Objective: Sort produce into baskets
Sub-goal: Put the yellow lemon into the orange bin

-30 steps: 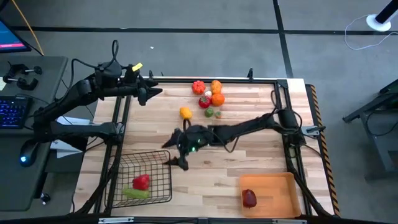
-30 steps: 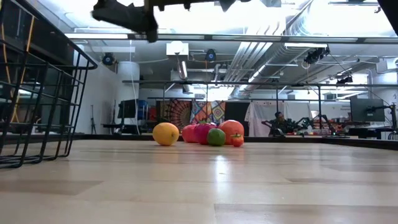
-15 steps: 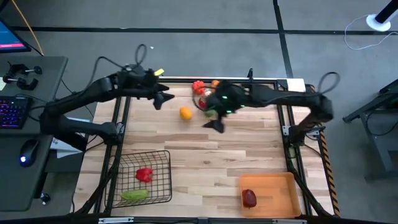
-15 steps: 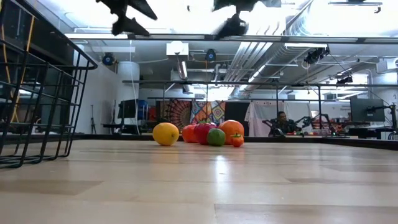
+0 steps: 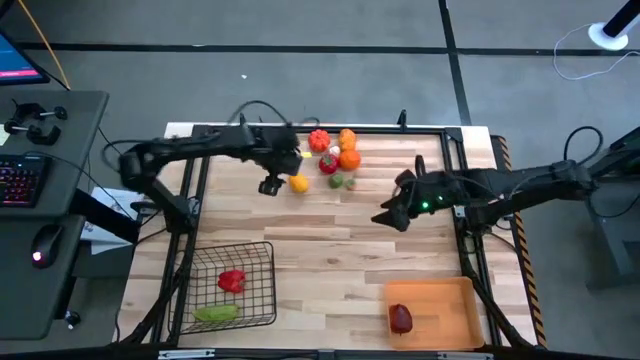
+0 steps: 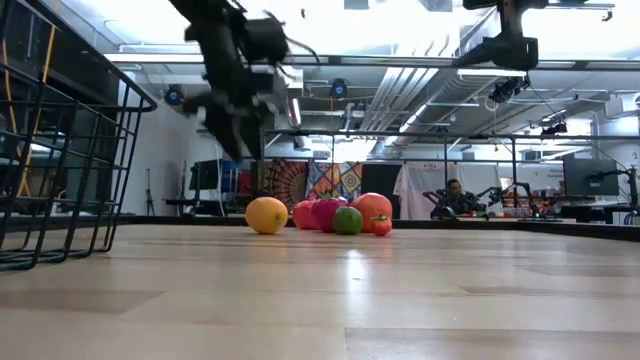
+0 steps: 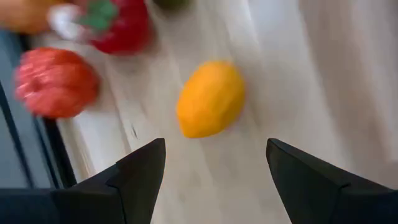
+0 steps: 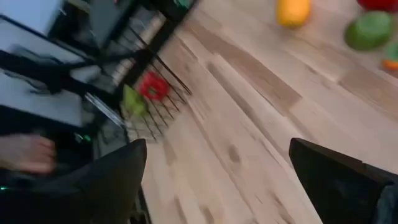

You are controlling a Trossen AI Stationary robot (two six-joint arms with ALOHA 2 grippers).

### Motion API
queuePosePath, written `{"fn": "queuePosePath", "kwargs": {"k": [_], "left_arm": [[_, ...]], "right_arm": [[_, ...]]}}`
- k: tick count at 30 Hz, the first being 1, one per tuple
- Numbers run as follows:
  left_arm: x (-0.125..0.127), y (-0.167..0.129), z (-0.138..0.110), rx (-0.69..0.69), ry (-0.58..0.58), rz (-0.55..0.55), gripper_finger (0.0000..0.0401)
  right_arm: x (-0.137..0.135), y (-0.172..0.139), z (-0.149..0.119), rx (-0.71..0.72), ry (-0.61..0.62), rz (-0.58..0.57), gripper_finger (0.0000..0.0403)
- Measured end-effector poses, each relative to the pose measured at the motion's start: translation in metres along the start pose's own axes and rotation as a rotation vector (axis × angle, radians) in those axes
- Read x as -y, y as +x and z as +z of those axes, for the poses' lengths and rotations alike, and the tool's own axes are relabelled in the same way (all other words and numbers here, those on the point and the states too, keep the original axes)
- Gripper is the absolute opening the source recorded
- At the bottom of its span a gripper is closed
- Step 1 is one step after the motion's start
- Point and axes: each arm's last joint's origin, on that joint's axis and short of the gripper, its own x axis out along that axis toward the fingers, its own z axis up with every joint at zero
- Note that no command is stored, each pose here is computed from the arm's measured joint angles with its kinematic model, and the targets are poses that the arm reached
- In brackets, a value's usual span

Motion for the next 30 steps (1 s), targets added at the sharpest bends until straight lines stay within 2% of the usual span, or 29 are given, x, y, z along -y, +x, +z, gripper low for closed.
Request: {"fn": "queuePosePath", "kwargs": {"k": [3,6,12,18,25,30], "left_arm": [[0.000,0.031,0.006,-0.132,0.124,0.005,0.0268],[0.000,0.053,0.012,-0.204,0.178,0.021,0.0268],[-0.006,0.075,0.023,-0.144,0.185,0.061,0.0268],[-0.005,0.095,0.023,-0.133,0.245,-0.006,0.0268],[-0.006,0.103,0.033,-0.069,0.163,0.055,0.0268],[-0.007,0.092,0.034,-0.057,0.081,0.075,0.0268]], "right_arm": [[-0.003,0.001,-0.006,0.046,-0.003,0.040,0.0387],[-0.005,0.005,-0.011,0.034,-0.015,0.048,0.0387],[-0.007,0.010,-0.016,0.006,-0.027,0.043,0.0387],[-0.008,0.011,-0.018,-0.002,-0.031,0.048,0.0387],[-0.009,0.011,-0.018,0.000,-0.001,0.052,0.0387],[-0.009,0.011,-0.018,0.000,-0.002,0.051,0.0387]]}}
